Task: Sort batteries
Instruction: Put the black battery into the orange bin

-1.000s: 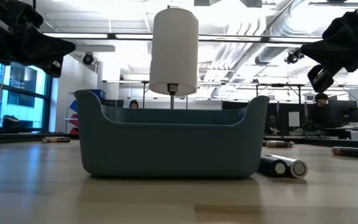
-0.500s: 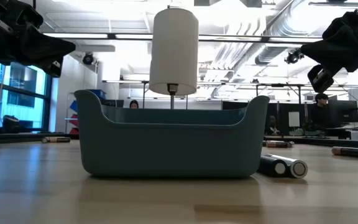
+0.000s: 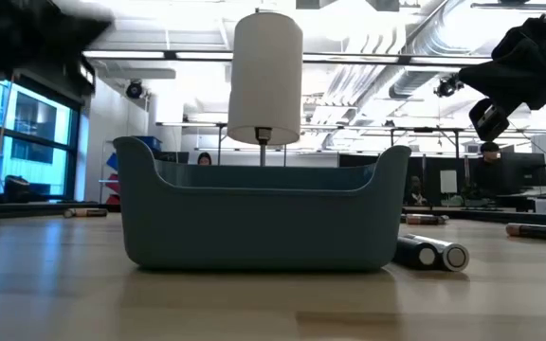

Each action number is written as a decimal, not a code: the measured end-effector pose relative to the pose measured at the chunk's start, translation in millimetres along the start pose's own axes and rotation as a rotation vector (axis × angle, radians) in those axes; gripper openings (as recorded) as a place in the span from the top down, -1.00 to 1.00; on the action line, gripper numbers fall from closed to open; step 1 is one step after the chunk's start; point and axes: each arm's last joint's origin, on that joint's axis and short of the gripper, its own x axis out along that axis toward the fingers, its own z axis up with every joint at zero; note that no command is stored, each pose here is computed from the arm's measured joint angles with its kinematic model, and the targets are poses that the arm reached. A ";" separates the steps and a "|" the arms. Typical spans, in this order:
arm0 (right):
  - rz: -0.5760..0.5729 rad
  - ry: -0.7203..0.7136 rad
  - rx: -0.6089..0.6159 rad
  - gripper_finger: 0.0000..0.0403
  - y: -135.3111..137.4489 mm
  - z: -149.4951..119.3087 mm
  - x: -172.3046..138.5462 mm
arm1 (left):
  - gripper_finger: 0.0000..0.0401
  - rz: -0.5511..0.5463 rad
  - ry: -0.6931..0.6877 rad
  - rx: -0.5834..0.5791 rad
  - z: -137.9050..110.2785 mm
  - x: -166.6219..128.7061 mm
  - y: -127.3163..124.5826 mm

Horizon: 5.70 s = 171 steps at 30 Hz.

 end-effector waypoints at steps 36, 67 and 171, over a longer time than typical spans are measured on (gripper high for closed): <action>-0.001 0.000 0.000 1.00 -0.1 0.0 0.0 | -0.10 -0.138 1.531 0.433 -117.9 218.2 30.7; 0.000 0.000 0.000 1.00 0.0 0.0 0.0 | 0.67 -0.074 1.505 0.487 -154.1 208.9 18.9; -0.010 0.015 0.002 1.00 -0.8 -1.1 1.1 | 0.83 0.416 1.202 0.417 -70.8 223.4 71.6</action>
